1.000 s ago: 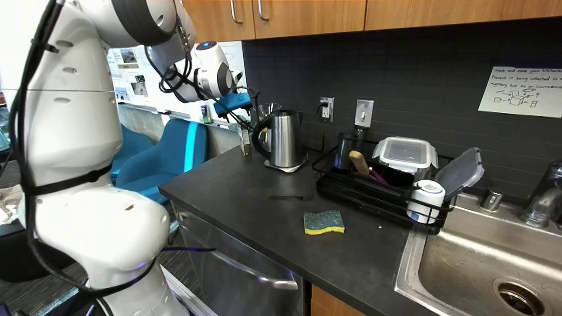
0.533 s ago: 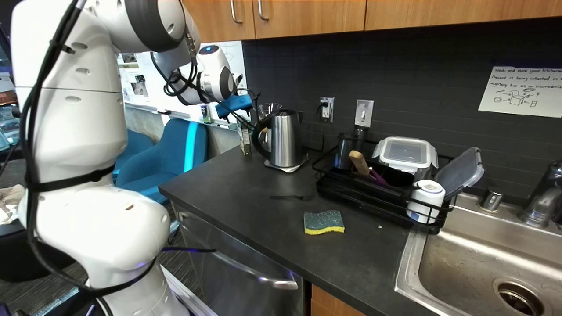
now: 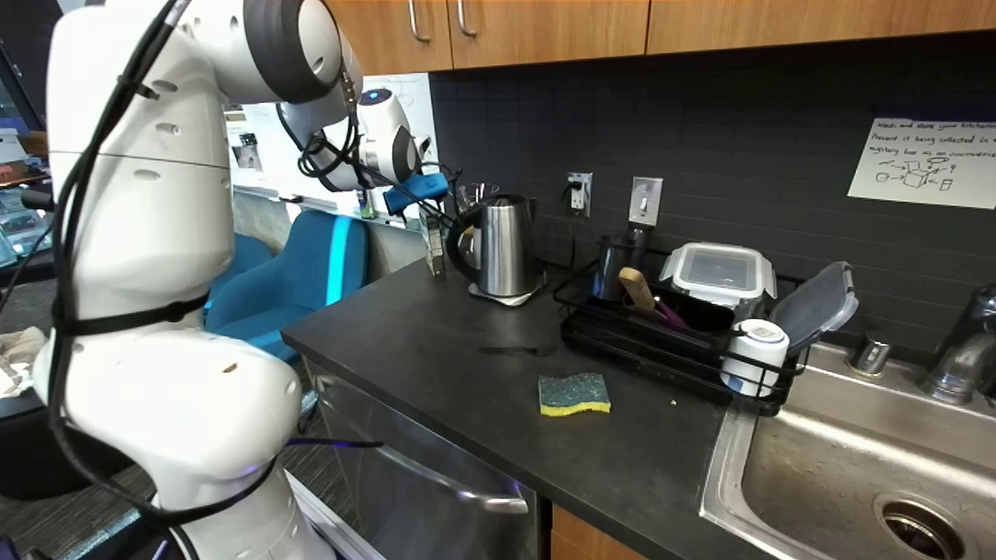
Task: Move the box forward
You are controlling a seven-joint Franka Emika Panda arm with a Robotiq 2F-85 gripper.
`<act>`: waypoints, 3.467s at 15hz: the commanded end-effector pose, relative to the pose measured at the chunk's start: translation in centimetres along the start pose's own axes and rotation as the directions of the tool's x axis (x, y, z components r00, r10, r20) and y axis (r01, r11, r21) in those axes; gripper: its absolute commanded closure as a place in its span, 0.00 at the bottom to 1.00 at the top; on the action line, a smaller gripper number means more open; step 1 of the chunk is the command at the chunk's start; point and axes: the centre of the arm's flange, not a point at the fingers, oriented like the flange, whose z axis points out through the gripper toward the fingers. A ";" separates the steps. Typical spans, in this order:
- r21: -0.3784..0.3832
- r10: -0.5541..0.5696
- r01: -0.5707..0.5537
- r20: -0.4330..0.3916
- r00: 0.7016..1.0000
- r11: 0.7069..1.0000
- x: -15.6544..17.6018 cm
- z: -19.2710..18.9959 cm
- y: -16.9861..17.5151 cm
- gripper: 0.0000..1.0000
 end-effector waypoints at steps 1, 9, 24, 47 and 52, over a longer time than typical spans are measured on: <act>0.003 -0.023 0.023 -0.014 1.000 1.000 0.2 1.1 1.0 0.00; 0.006 -0.028 0.028 -0.009 1.000 1.000 0.1 2.4 2.0 0.00; 0.024 -0.048 0.048 -0.016 0.999 0.999 0.5 3.6 1.6 0.51; 0.016 -0.034 0.034 -0.029 0.999 0.999 1.0 1.0 0.0 0.88; 0.011 -0.021 0.021 -0.020 1.000 1.000 0.7 -0.7 -0.9 0.88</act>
